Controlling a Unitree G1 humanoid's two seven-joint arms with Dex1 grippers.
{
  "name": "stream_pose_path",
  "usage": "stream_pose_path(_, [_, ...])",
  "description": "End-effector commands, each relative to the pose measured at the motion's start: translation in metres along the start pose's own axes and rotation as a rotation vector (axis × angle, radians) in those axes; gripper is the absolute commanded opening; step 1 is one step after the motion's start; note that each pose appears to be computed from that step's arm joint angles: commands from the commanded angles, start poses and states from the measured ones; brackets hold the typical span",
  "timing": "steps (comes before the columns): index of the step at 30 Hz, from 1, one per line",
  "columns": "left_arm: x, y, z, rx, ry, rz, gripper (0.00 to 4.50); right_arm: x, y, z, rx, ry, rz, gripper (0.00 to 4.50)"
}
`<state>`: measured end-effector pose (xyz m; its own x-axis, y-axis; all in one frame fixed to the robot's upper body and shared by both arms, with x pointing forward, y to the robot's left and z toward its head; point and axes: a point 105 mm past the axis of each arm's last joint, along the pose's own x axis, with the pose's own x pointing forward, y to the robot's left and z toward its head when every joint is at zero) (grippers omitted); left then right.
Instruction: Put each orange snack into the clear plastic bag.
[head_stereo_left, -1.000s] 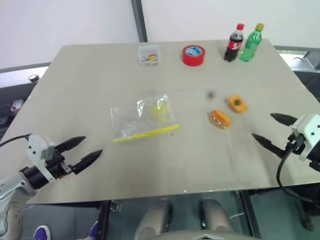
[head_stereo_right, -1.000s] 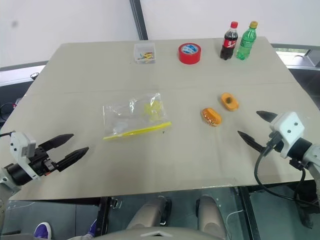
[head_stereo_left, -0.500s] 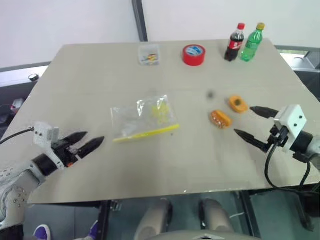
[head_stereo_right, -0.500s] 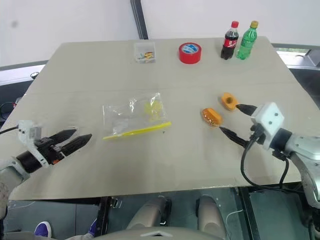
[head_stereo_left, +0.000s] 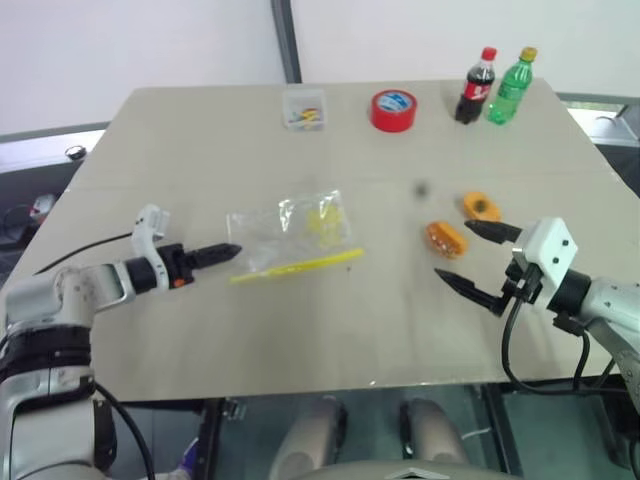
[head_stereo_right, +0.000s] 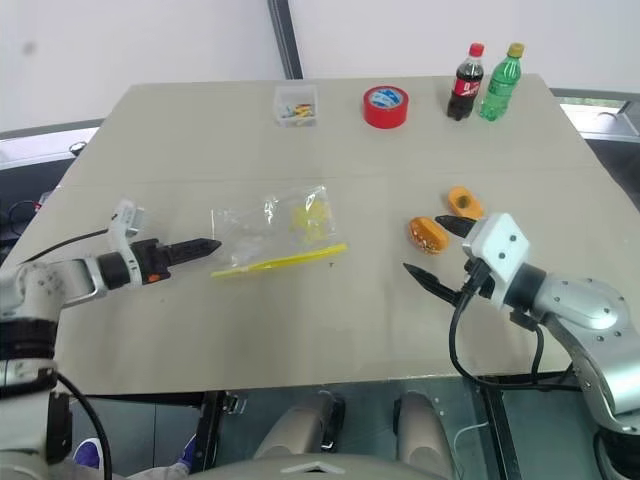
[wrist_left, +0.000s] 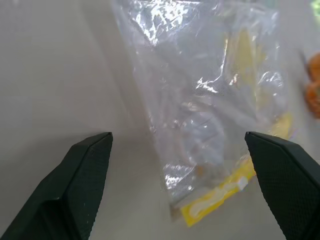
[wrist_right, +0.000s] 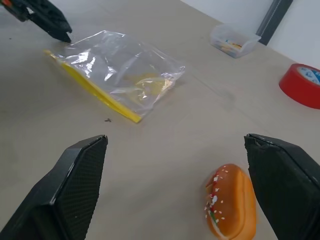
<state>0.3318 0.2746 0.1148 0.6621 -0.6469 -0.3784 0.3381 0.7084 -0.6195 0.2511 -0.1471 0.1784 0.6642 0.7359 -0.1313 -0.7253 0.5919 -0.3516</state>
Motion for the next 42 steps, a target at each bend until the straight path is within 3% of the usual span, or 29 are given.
stream_pose_path(1, [0.027,-0.003,-0.027,-0.15,0.136,-0.13,4.5,-0.008,0.004,0.013,-0.042,-0.021,-0.031,4.47])
stream_pose_path(7, [0.061,-0.017,-0.049,-0.187,0.29,-0.257,4.5,-0.017,0.013,0.013,-0.036,0.003,-0.052,4.47])
stream_pose_path(10, [0.085,-0.026,-0.053,-0.199,0.284,-0.276,4.5,-0.02,0.018,0.014,-0.034,0.014,-0.065,4.47])
stream_pose_path(12, [0.098,-0.031,-0.05,-0.237,0.239,-0.278,3.98,-0.022,0.021,0.015,-0.03,0.019,-0.08,4.5])
stream_pose_path(20, [0.117,-0.058,-0.046,-0.393,0.195,-0.37,0.16,-0.019,0.029,0.015,-0.027,0.011,-0.11,4.5])
stream_pose_path(21, [0.117,-0.062,-0.044,-0.414,0.191,-0.388,0.05,-0.017,0.029,0.015,-0.032,0.008,-0.107,4.5])
stream_pose_path(28, [0.104,-0.083,-0.027,-0.517,0.158,-0.501,0.05,0.005,0.035,0.007,-0.111,0.027,-0.053,4.5])
stream_pose_path(36, [0.066,-0.119,0.007,-0.537,0.101,-0.69,0.05,0.076,0.02,-0.043,-0.409,0.169,-0.095,4.5])
stream_pose_path(42, [0.055,-0.129,0.011,-0.484,0.053,-0.733,0.05,0.127,0.013,-0.048,-0.452,0.121,-0.166,4.5])
